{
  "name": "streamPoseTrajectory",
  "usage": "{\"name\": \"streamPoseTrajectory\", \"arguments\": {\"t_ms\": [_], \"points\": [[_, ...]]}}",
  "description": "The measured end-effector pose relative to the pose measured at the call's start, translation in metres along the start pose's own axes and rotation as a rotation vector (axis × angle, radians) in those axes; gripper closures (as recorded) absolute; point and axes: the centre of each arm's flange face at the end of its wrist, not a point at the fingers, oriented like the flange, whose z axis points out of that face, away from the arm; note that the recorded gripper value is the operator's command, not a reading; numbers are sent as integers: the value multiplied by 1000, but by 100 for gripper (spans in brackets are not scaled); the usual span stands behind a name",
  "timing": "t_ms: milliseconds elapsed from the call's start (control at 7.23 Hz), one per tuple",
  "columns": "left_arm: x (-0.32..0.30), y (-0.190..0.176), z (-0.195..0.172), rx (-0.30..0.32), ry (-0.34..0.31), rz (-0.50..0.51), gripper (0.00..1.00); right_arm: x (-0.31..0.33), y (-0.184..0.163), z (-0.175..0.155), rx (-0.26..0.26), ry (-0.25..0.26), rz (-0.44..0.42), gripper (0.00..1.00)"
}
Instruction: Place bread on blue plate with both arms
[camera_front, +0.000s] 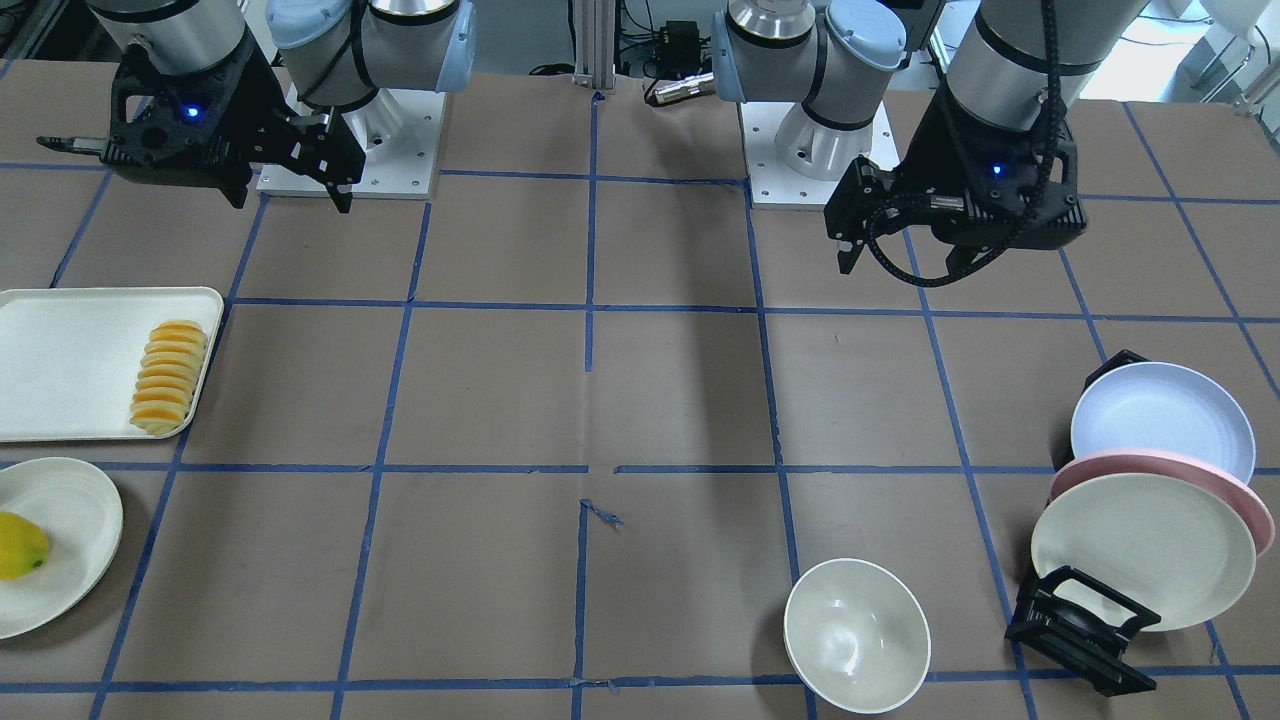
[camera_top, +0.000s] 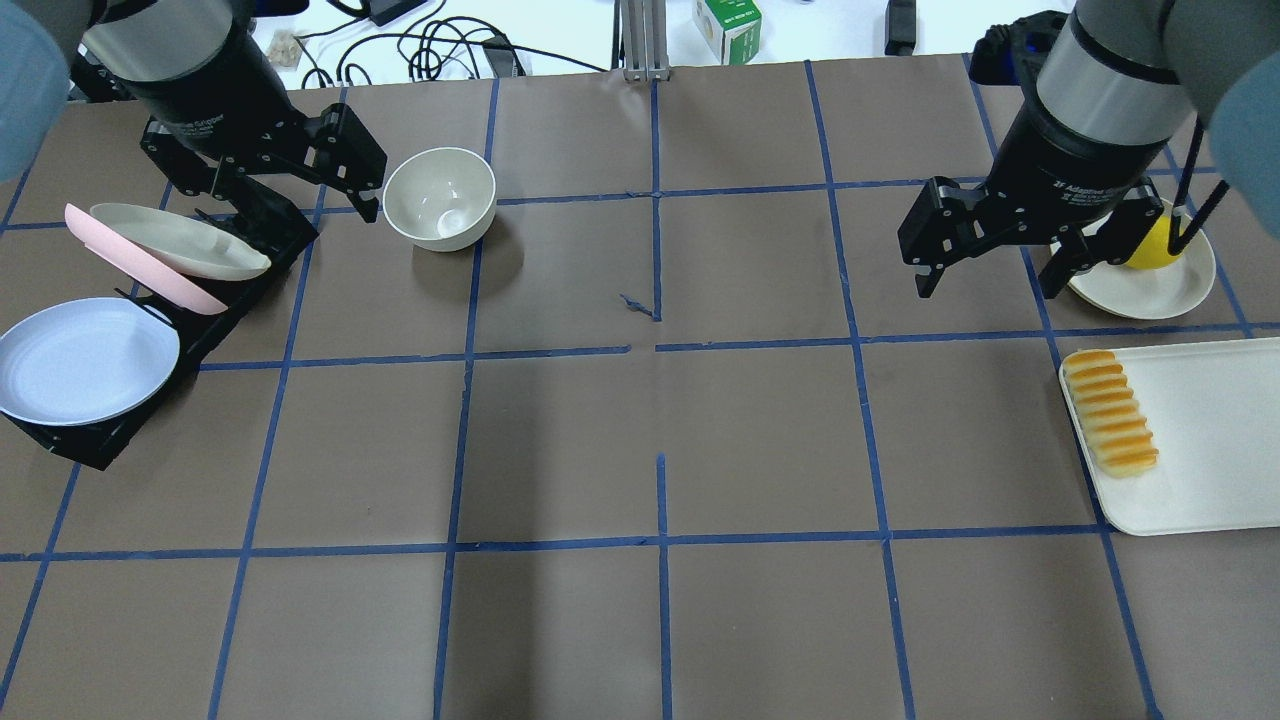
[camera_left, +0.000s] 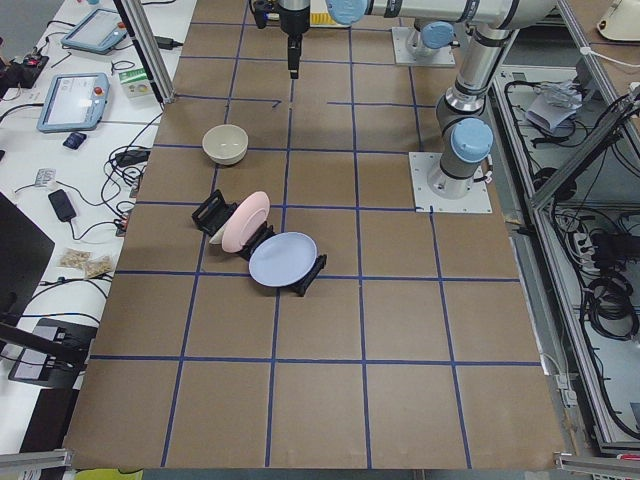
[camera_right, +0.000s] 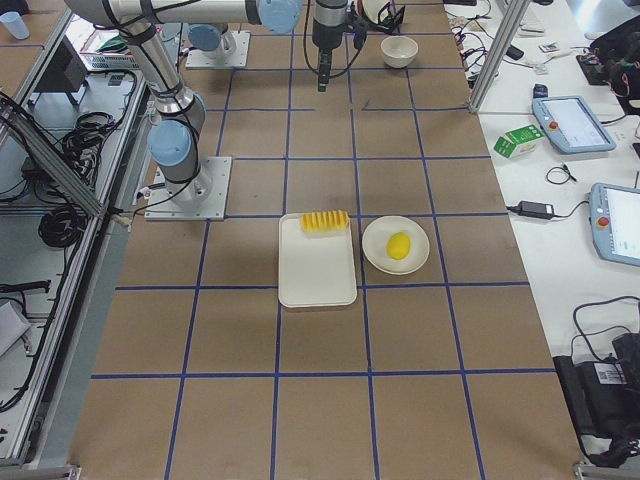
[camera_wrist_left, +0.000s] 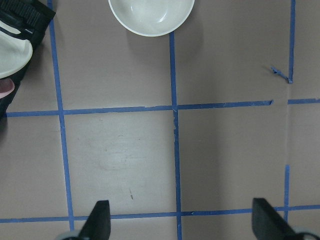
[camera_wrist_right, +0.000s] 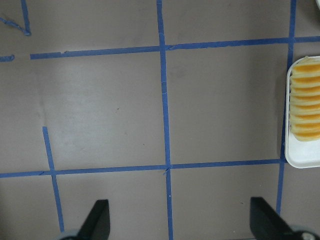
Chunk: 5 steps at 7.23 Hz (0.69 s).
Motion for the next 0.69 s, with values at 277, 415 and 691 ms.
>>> {"name": "streamPoseTrajectory", "arguments": {"t_ms": [277,415,691], "points": [[0,0,0,0,1,-1,0,0,3,-3,8,-1,-4,0],[0,0,0,0,1,-1,0,0,4,-5,10,-3,-5,0],[0,0,0,0,1,-1,0,0,3,-6,22,-7,-3,0]]}}
